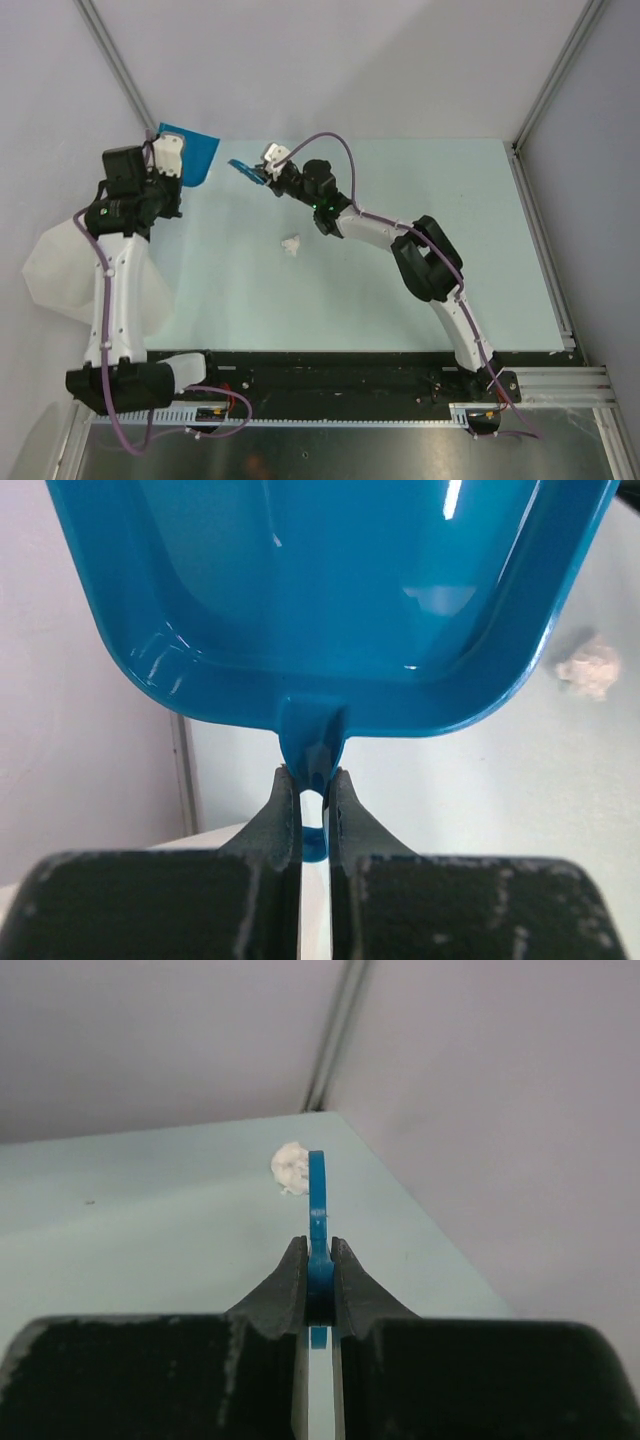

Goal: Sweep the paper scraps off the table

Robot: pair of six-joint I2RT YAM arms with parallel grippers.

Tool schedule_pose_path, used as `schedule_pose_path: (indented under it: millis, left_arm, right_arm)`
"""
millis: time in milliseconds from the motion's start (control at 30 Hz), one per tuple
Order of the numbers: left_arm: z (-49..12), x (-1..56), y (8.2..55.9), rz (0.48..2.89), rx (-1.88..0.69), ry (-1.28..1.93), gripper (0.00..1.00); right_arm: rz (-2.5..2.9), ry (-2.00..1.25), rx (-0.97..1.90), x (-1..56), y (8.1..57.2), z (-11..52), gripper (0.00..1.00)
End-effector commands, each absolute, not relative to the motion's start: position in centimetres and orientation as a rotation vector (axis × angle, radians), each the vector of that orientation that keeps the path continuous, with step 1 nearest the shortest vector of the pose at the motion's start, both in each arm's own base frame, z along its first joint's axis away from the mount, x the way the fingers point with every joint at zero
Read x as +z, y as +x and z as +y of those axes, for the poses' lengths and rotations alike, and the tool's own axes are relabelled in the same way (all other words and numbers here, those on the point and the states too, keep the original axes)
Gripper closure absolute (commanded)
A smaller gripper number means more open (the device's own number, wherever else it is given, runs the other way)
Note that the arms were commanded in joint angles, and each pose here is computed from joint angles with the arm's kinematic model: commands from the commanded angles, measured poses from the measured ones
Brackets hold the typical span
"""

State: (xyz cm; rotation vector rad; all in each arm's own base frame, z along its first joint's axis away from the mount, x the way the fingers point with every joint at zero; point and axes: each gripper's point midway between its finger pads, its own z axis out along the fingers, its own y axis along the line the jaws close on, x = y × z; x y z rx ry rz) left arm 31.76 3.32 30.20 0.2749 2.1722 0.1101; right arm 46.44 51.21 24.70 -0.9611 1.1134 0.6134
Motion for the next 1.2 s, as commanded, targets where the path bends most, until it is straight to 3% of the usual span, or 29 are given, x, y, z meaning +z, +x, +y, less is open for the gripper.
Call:
schedule_pose_path:
  millis: [0,267,467,833,1167]
  left_arm:
    - [5.0,29.7,34.2,2.196,0.327,0.304,1.0]
    - [2.7,29.9,39.5,2.191,0.314,0.32,1.0]
    - [0.2,28.9,40.6,2.194,0.297,0.391,1.0]
    - [-4.1,12.8,34.6,2.528,0.257,0.845,1.0]
    - [-5.5,5.9,31.0,2.727,0.078,0.918,1.0]
  right_arm:
    - [1.068,-0.65,0.592,32.1,46.2,48.1,1.0]
    - [1.195,-0.529,0.465,31.4,45.1,41.7,1.0]
    - [1.361,-0.404,0.58,31.0,43.9,38.0,1.0]
    - [1.569,-0.384,0.251,30.6,41.3,27.9,1.0]
    - [1.582,-0.454,0.221,31.9,37.4,24.7,1.0]
